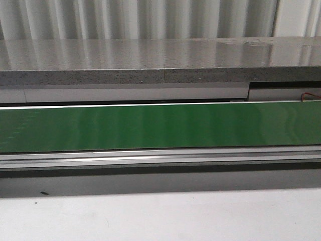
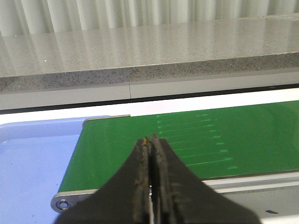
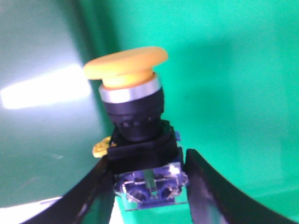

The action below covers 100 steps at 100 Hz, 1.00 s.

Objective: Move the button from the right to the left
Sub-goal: 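Lift the button and set it upright on the conveyor belt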

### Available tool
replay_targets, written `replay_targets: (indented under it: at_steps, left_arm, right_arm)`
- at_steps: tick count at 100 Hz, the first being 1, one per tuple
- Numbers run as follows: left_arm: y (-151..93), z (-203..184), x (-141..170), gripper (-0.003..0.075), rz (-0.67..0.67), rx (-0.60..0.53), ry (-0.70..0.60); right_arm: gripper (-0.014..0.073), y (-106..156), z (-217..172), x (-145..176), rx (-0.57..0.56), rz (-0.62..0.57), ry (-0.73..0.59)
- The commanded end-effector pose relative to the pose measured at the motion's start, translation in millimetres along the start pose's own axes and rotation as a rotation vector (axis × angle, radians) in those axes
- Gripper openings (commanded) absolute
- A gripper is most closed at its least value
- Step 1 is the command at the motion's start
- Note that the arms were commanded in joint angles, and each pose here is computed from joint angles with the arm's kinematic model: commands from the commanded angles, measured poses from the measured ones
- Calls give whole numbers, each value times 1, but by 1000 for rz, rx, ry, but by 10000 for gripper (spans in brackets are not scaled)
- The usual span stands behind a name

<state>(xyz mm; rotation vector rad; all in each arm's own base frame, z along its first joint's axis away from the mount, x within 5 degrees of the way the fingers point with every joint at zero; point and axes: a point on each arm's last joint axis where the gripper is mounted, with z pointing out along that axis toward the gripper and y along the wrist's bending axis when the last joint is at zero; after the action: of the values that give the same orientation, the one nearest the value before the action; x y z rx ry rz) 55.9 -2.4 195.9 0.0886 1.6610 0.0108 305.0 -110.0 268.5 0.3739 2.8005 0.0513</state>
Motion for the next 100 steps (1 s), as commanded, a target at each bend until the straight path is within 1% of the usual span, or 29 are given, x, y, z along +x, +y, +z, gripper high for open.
replay_targets:
  at_steps: [1,15,24,40,56,63,70,71,74,82,85,90,100]
  left_arm:
    - [0,0,4,-20,-17,-1,-71]
    - [0,0,4,-20,-17,-1,-71]
    - [0,0,4,-20,-17,-1,-71]
    - [0,0,4,-20,-17,-1,-71]
    - [0,0,4,-20,-17,-1,-71]
    - [0,0,4,-20,-17,-1,-71]
    - [0,0,4,-20,-17,-1,-71]
    - [0,0,4,-20,-17,-1,-71]
    - [0,0,4,-20,-17,-1,-71]
    - [0,0,4,-20,-17,-1,-71]
    - [0,0,4,-21,-17,-1,-71]
    - [0,0,4,-21,-17,-1,-71]
    - [0,0,4,-20,-17,-1,-71]
  right_arm:
    - [205,21,-26,-2,-27,-15,-74]
    - [205,49,-23,-1,-59,-34,-59]
    - [205,61,-20,-1,-71,-42,-62]
    - [205,62,-7,-4,-67,-8,-29]
    - [205,61,9,-7,-54,-11,5]
    - [218,60,12,-7,-54,-10,13]
    - [298,60,12,-7,-54,-10,17]
    - [335,60,12,-6,-54,-10,18]
    - [376,60,12,-6,-54,-10,21]
    - [530,60,12,-6,-54,-10,26]
    - [566,61,11,-6,-55,-17,25]
    - [597,65,8,-5,-59,-47,18]
    - [593,78,-3,-3,-74,-128,-29]
